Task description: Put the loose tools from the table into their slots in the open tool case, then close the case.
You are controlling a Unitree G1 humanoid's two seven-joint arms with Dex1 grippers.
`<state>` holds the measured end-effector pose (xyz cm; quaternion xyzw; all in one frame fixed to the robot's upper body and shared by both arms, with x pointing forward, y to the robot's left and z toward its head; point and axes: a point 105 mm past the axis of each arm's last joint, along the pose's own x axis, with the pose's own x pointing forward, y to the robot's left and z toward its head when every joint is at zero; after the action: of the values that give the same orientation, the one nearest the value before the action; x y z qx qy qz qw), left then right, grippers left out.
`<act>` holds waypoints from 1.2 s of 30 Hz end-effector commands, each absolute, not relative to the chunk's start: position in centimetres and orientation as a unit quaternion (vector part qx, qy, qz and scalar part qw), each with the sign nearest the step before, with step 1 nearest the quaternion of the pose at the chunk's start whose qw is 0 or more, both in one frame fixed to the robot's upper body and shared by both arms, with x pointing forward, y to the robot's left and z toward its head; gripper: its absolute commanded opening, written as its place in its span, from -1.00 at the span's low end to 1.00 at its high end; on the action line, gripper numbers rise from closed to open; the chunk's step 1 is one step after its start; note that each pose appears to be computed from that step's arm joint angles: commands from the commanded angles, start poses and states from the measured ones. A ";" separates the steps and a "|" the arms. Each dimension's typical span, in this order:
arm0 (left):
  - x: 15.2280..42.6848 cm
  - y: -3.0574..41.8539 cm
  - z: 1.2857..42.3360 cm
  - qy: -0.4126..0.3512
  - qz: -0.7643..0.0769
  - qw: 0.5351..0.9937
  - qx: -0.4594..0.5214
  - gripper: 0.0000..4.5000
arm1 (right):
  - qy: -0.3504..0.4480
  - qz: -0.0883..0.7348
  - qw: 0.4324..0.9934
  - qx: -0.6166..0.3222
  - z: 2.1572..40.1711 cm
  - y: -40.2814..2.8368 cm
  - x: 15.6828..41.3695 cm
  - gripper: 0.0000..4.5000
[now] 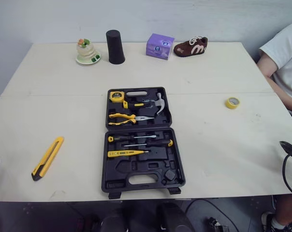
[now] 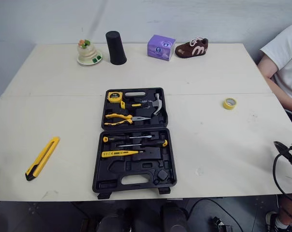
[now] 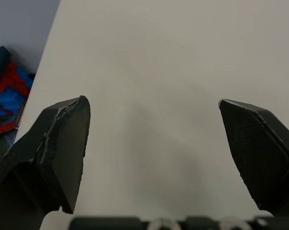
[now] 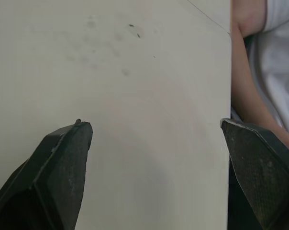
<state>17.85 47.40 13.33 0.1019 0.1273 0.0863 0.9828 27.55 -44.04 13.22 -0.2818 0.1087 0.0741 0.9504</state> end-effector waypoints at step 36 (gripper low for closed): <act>23.8 31.2 12.7 0.300 -0.076 0.950 0.052 0.99 | -0.198 0.688 0.687 -0.122 19.0 -11.7 28.2 1.00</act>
<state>23.75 30.57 12.55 0.0421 0.2914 -0.0945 0.9510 28.63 -11.88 18.25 -0.1125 -0.1837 0.6894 0.6916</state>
